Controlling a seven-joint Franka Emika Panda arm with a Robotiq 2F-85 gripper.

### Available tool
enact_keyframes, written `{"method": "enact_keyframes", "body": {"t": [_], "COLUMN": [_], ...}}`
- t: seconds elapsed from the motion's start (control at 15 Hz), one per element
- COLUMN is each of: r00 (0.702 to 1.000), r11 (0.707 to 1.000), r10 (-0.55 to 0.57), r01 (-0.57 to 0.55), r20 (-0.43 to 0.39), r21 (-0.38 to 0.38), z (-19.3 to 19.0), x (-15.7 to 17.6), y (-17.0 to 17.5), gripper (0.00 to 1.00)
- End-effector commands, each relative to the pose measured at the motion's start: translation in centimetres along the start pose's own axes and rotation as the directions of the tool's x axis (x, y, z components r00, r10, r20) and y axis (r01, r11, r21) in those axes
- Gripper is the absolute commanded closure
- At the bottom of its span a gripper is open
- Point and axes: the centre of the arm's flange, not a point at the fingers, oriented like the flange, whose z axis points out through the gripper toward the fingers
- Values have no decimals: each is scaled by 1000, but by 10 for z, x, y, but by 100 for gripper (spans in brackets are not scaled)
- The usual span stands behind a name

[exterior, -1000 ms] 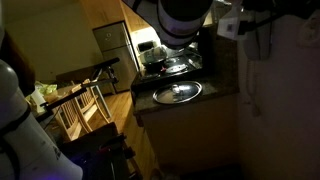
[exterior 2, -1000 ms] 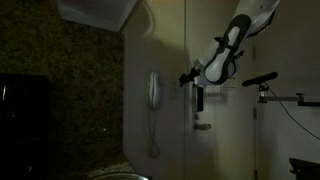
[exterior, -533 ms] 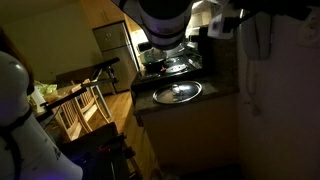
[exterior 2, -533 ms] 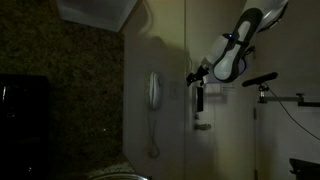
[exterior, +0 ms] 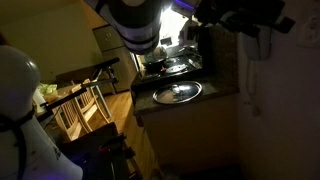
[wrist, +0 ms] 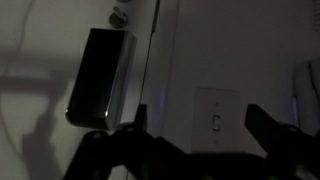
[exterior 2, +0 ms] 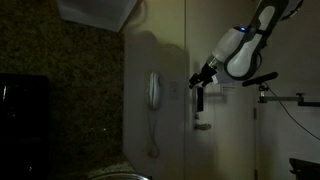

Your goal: Turn off the light switch

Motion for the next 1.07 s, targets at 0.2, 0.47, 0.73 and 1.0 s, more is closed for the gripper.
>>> {"method": "enact_keyframes", "body": {"t": [0.2, 0.47, 0.73, 1.0], "r00": [995, 988, 984, 987], "r11": [997, 996, 992, 990], "r10": [-23, 29, 48, 70], "r01": [29, -16, -27, -51], "r20": [-94, -150, -169, -144], "r21": [66, 91, 126, 131], "z": [-66, -89, -98, -111], "x": [-17, -16, -18, 22], "y": [19, 32, 38, 22], "gripper": [0, 0, 0, 0]}}
